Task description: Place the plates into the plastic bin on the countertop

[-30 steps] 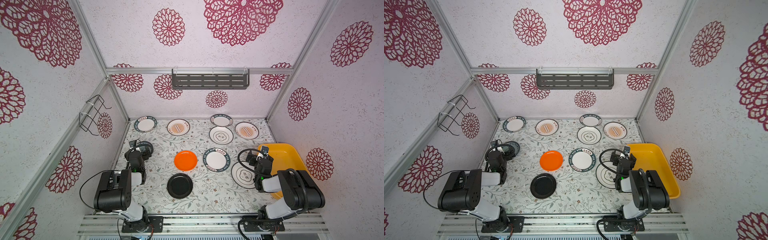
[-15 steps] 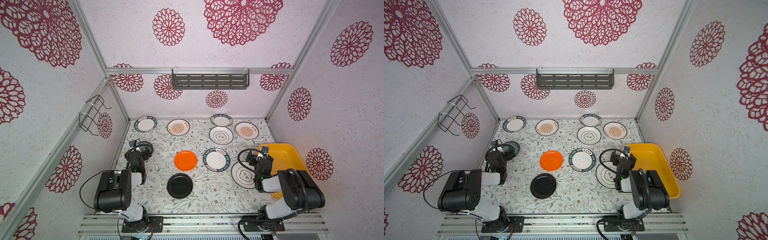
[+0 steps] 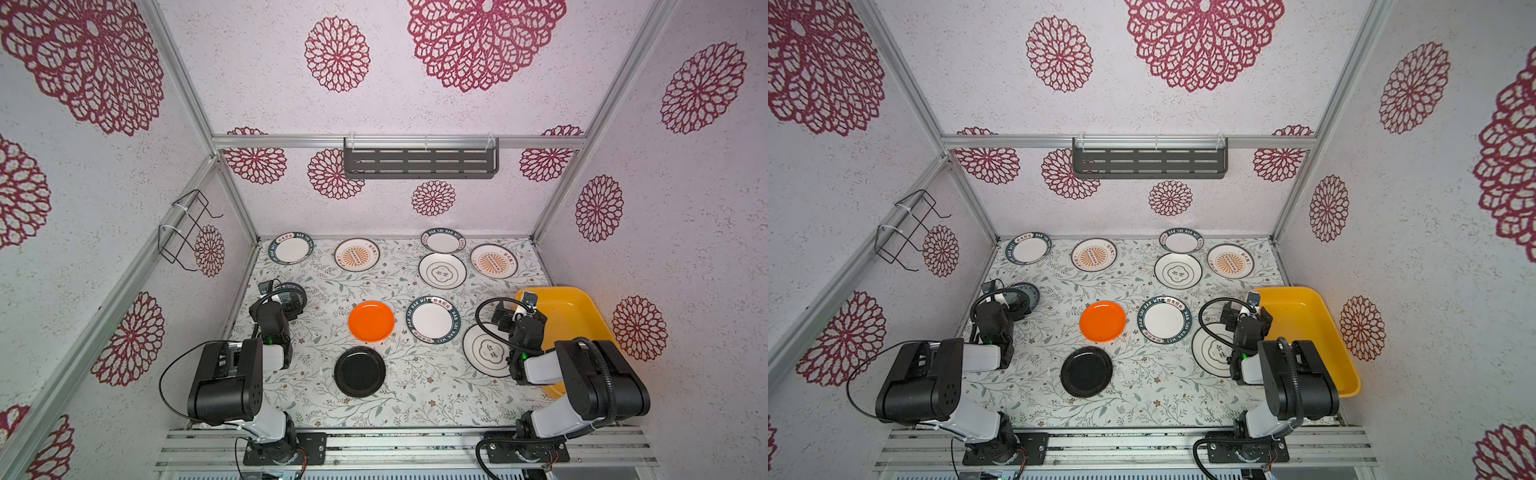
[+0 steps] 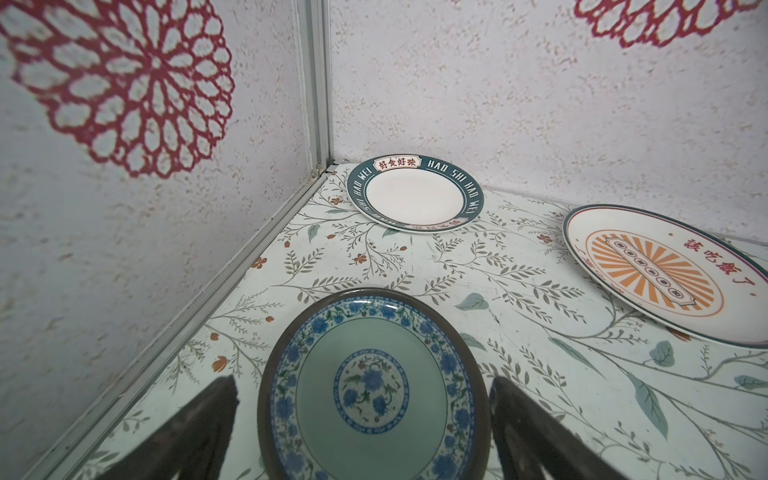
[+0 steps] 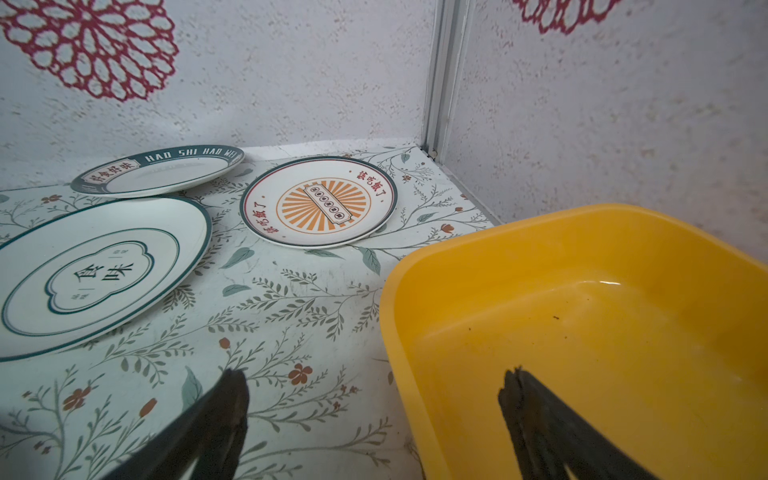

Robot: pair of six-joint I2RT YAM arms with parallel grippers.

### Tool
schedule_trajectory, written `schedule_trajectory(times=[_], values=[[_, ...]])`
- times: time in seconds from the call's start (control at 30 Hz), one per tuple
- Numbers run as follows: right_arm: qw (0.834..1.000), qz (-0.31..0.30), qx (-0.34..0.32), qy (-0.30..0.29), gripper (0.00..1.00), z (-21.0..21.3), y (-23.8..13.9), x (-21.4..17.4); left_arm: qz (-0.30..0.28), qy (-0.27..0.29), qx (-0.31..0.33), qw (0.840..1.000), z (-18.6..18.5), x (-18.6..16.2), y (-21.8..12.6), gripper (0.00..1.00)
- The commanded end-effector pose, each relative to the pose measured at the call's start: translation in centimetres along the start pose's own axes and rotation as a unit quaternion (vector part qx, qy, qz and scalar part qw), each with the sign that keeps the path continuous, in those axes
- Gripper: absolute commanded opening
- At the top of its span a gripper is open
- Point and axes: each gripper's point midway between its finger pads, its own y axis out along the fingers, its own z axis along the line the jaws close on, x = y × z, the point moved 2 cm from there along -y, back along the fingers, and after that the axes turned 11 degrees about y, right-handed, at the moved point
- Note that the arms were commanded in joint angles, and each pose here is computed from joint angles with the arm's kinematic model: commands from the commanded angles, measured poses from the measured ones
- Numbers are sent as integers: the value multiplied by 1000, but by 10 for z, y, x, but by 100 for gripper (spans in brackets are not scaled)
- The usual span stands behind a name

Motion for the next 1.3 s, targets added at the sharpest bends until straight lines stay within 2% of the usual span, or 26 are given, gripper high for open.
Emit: schedule_trajectory(times=[0.0, 0.43, 0.6, 0.67, 0.73, 0.8, 0.9, 0.97, 1.03, 1.1, 1.17, 1.27], values=[[1000, -20, 1, 0, 99, 3, 1, 11, -16, 2, 1, 1000, 1, 11, 1, 97], [1000, -24, 2, 0, 99, 2, 0, 12, -18, 3, -2, 1000, 0, 12, -1, 97], [999, -23, 38, -20, 99, 16, -7, 20, -15, 9, -3, 1000, 1, 31, -9, 97], [998, -21, 51, -28, 99, 23, -10, 27, -9, 17, -11, 1000, 0, 49, -14, 97], [998, -9, 63, -29, 99, 31, -13, 40, -4, -2, -19, 1000, -1, 71, -20, 97], [999, 6, 42, 28, 99, 30, -13, 58, -7, -47, -41, 998, -5, 99, -28, 97], [997, 30, 66, 42, 99, 44, -18, 82, -11, -88, -83, 993, -26, 134, -45, 97], [993, 49, 68, 83, 99, 50, -24, 97, -18, -107, -107, 988, -43, 156, -59, 97], [982, 69, 77, 155, 99, 57, -31, 109, -13, -147, -131, 980, -58, 178, -74, 97], [960, 106, 119, 230, 99, 75, -43, 119, 0, -199, -171, 965, -78, 197, -90, 97], [930, 150, 158, 296, 99, 97, -55, 123, 20, -237, -200, 950, -96, 208, -107, 97], [888, 215, 212, 346, 99, 132, -75, 125, 44, -308, -246, 918, -124, 215, -131, 97]])
